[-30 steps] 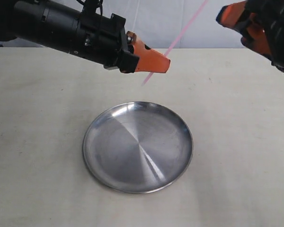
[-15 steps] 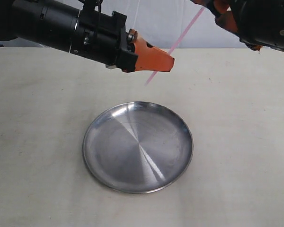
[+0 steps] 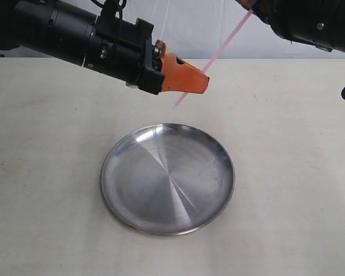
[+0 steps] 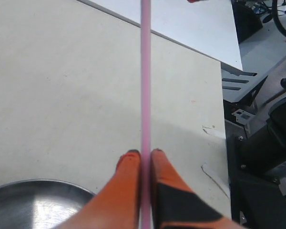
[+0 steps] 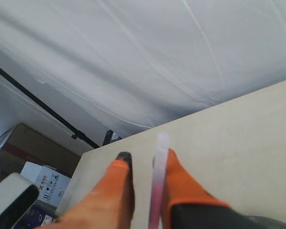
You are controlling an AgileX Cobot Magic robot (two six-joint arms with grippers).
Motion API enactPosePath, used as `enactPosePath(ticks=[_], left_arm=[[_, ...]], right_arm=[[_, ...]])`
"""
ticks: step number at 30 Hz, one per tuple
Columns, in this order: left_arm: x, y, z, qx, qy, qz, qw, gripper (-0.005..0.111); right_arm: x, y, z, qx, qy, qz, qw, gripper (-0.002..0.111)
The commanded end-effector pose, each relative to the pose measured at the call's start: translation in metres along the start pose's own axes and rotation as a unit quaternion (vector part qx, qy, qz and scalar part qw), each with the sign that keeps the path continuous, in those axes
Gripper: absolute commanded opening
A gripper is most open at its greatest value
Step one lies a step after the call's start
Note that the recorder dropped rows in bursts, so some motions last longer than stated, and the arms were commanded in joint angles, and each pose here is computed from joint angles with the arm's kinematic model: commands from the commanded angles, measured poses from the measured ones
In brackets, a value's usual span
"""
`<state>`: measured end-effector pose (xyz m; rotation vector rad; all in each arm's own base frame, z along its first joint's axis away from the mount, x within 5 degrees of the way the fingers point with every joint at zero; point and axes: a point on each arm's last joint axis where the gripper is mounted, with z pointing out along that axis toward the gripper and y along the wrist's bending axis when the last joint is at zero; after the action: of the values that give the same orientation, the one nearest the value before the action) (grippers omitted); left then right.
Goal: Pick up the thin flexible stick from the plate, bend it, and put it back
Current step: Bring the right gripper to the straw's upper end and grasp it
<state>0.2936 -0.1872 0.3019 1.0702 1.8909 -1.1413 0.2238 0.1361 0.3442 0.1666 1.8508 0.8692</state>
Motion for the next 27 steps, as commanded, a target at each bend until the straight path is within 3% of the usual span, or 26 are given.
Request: enactPosePath(ticks=[1,11,27], left_arm=[[-0.002,-0.005,0.0,0.008,-0.003,0.004,1.0,0.0],[-0.006,-0.008,0.0,0.026,-0.025,-0.014,0.999,0.0],[-0.018,-0.013,-0.002,0.062,-0.089,-0.052,0.993,0.0]], right_arm=[[-0.002,0.001,0.001,0.0,-0.008,-0.005,1.0,0.001],[0.0,0.002,0.001,-0.006,0.004,-0.08,0.997,-0.001],[0.011,-0.009,0.02,0.02,0.019,-0.088,0.996,-0.001]])
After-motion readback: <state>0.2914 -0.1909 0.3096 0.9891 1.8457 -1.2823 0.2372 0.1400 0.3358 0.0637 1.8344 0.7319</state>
